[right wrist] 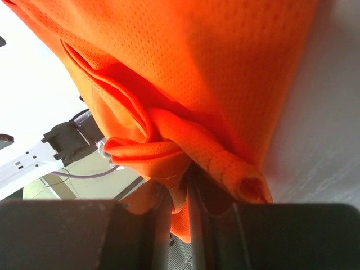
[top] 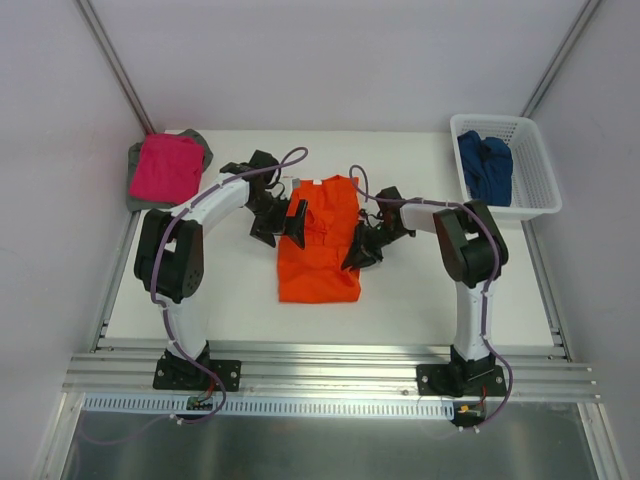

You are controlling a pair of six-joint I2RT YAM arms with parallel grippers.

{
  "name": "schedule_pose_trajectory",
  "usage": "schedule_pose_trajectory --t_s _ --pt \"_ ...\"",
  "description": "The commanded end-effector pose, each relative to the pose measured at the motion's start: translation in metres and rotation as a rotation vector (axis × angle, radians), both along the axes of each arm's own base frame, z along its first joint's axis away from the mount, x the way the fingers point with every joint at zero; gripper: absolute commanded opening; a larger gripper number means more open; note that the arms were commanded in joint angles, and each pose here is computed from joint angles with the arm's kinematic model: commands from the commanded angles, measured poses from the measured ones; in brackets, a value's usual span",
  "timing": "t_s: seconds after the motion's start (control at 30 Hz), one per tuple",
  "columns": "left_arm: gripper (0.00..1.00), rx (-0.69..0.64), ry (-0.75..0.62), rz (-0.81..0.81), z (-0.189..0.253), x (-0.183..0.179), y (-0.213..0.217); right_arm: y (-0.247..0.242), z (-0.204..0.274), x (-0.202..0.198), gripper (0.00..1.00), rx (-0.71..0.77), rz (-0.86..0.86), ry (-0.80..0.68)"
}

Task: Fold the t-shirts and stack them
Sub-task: Fold the tshirt

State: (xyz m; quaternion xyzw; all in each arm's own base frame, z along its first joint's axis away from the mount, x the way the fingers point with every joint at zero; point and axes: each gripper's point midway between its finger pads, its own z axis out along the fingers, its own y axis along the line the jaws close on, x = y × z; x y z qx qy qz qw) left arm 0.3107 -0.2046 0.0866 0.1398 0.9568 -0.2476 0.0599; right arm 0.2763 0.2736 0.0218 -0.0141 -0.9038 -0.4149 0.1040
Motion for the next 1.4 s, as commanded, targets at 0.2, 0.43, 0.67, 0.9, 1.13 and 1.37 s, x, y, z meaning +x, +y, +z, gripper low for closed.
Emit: schedule_pose_trajectory --t_s 0.2,0.43,0.67,0.9,1.13,1.37 --pt "0.99 -0.013 -0.049 -0.018 0.018 0.001 0.0 -0.03 0.015 0.016 0.97 -0.185 0.04 -0.167" --pt "0.99 -0.028 -0.022 -0.021 0.021 -0.026 0.005 -0.058 0.061 0.005 0.97 -0.288 0.05 -0.338" --pt "0.99 -0.088 -0.063 -0.04 0.043 -0.023 -0.008 -0.081 0.072 -0.02 0.97 -0.353 0.045 -0.39" --pt "0.86 -0.159 0.024 -0.164 0.03 -0.034 -0.061 -0.051 0.09 -0.014 0.97 -0.199 0.012 -0.421" --pt "0.35 -0.185 0.144 -0.169 -0.001 -0.038 -0.082 -0.024 0.097 0.014 0.97 -0.141 0.031 -0.417" --pt "0.0 -0.161 0.191 -0.146 -0.021 -0.034 -0.084 0.006 0.104 0.027 0.88 -0.057 0.049 -0.432"
